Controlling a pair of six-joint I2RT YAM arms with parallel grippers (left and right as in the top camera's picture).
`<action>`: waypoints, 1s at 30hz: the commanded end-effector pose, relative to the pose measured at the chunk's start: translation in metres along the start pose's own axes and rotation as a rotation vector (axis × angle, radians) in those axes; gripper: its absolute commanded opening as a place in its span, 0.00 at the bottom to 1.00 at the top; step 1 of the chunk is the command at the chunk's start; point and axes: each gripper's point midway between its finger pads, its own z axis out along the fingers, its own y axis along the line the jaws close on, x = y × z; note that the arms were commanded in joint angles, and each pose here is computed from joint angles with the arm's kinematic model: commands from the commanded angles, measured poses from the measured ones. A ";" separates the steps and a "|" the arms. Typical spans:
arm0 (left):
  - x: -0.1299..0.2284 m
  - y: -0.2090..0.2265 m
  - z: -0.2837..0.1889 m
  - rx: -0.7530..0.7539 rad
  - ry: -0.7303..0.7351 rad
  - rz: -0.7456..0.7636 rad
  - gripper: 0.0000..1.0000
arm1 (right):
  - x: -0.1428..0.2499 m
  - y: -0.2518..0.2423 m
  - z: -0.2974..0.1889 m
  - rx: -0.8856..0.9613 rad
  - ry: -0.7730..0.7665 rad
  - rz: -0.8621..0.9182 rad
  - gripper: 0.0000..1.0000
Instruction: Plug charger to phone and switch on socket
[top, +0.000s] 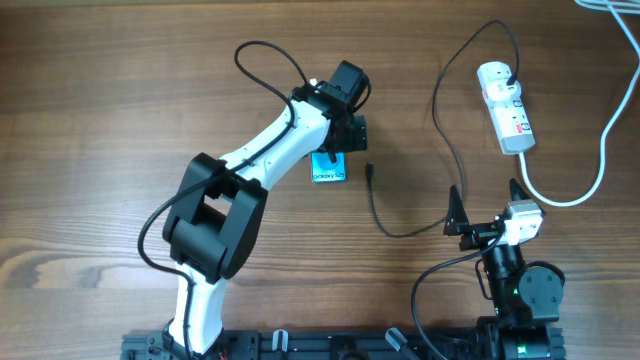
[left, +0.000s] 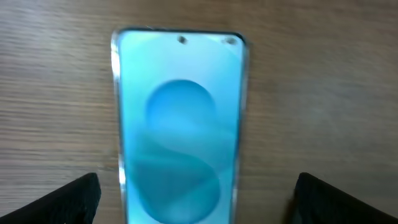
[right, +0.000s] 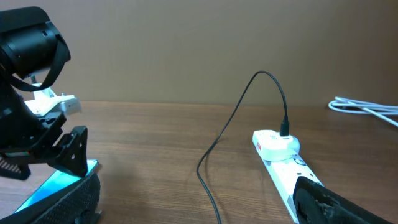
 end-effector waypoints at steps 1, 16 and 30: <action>-0.019 0.015 0.001 -0.095 -0.092 -0.008 1.00 | -0.001 -0.001 0.000 0.006 -0.007 -0.011 1.00; -0.021 0.011 0.036 0.063 0.017 -0.001 1.00 | -0.001 -0.001 0.000 0.006 -0.007 -0.011 1.00; -0.005 0.009 0.038 0.005 0.028 0.006 1.00 | -0.001 -0.001 0.000 0.006 -0.007 -0.011 1.00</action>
